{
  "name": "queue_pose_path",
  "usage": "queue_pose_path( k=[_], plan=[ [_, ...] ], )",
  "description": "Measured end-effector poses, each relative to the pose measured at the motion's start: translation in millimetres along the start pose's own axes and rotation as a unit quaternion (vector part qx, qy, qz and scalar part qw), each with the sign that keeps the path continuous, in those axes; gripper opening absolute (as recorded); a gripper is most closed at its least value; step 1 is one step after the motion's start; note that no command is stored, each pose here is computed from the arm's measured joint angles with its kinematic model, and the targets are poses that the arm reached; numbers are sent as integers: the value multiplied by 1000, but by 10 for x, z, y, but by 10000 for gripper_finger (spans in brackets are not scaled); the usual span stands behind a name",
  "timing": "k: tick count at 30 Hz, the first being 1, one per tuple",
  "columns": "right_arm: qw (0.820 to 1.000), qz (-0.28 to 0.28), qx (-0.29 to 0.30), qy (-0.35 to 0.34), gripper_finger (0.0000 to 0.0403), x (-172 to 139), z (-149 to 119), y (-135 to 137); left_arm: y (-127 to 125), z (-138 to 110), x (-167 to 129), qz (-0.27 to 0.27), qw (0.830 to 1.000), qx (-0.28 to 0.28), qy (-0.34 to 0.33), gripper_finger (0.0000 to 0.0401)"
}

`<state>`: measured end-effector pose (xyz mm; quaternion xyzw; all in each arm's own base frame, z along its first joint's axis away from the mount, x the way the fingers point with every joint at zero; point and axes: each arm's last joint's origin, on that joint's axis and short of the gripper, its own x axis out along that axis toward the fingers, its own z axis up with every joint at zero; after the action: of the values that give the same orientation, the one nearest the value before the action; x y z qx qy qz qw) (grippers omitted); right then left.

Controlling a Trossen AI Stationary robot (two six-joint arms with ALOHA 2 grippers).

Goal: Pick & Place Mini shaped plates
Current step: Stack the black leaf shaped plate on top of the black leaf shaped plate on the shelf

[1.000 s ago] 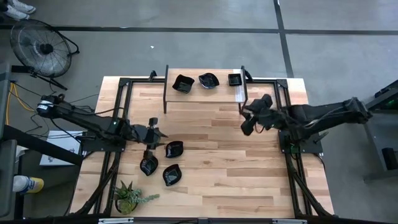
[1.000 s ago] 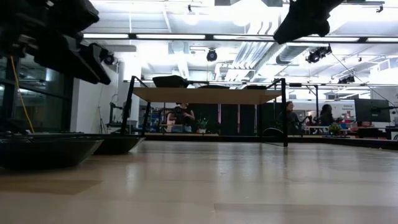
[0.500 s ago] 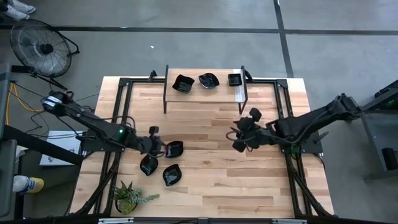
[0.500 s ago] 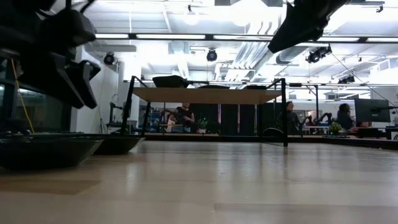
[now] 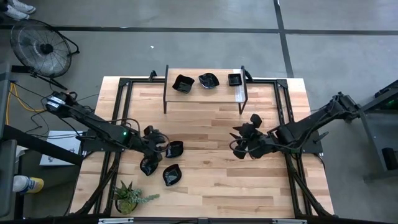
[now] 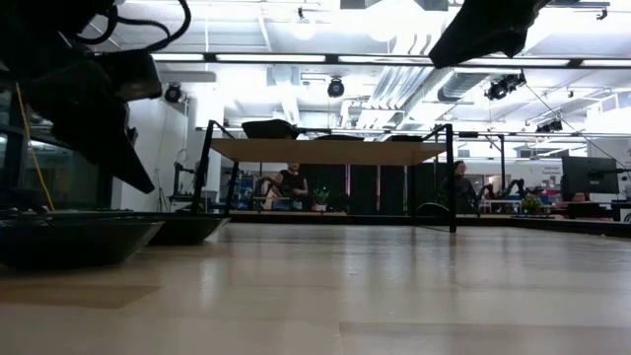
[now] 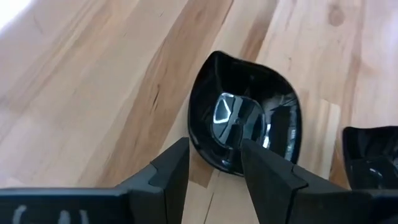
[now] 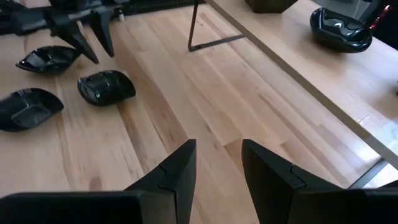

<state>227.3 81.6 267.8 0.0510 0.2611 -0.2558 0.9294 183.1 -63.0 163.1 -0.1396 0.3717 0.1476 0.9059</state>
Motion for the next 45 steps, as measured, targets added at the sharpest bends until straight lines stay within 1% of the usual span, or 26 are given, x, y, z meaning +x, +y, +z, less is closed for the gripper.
queue_pose_path(
  k=[6, 14, 18, 24, 30, 32, 34, 36, 38, 40, 42, 45],
  plan=[
    [1000, -2, 3, -12, 124, -52, -23, 40, -3, -37, 61, 14, 999, -32, 12, 145],
    [1000, 0, 0, -14, 124, -54, -42, 76, -11, -76, 123, 21, 998, -48, 28, 145],
    [1000, -13, -15, -5, 124, 35, -105, 143, -12, -105, 161, 29, 998, -44, 40, 145],
    [998, -19, -47, 26, 124, 198, -249, 263, -10, -105, 165, 33, 998, -42, 36, 145],
    [997, -23, -58, 35, 124, 329, -344, 369, -33, -90, 168, 16, 997, -66, 36, 145],
    [997, -27, -64, 37, 124, 359, -371, 388, -52, -68, 169, 6, 998, -59, 25, 145],
    [996, -32, -69, 39, 124, 383, -395, 400, -66, -52, 170, -2, 1000, -11, 17, 145],
    [996, -33, -73, 43, 124, 396, -411, 406, -78, -40, 170, -11, 997, 82, 12, 145],
    [996, -31, -74, 45, 124, 399, -416, 409, -97, -29, 169, -28, 982, 189, 8, 145],
    [996, -30, -74, 46, 124, 399, -417, 410, -116, -25, 166, -50, 957, 286, 9, 145],
    [996, -28, -72, 47, 124, 399, -418, 411, -132, -24, 162, -73, 924, 376, 8, 145],
    [996, -28, -73, 47, 124, 399, -418, 411, -146, -39, 159, -109, 871, 478, 7, 145]
  ],
)
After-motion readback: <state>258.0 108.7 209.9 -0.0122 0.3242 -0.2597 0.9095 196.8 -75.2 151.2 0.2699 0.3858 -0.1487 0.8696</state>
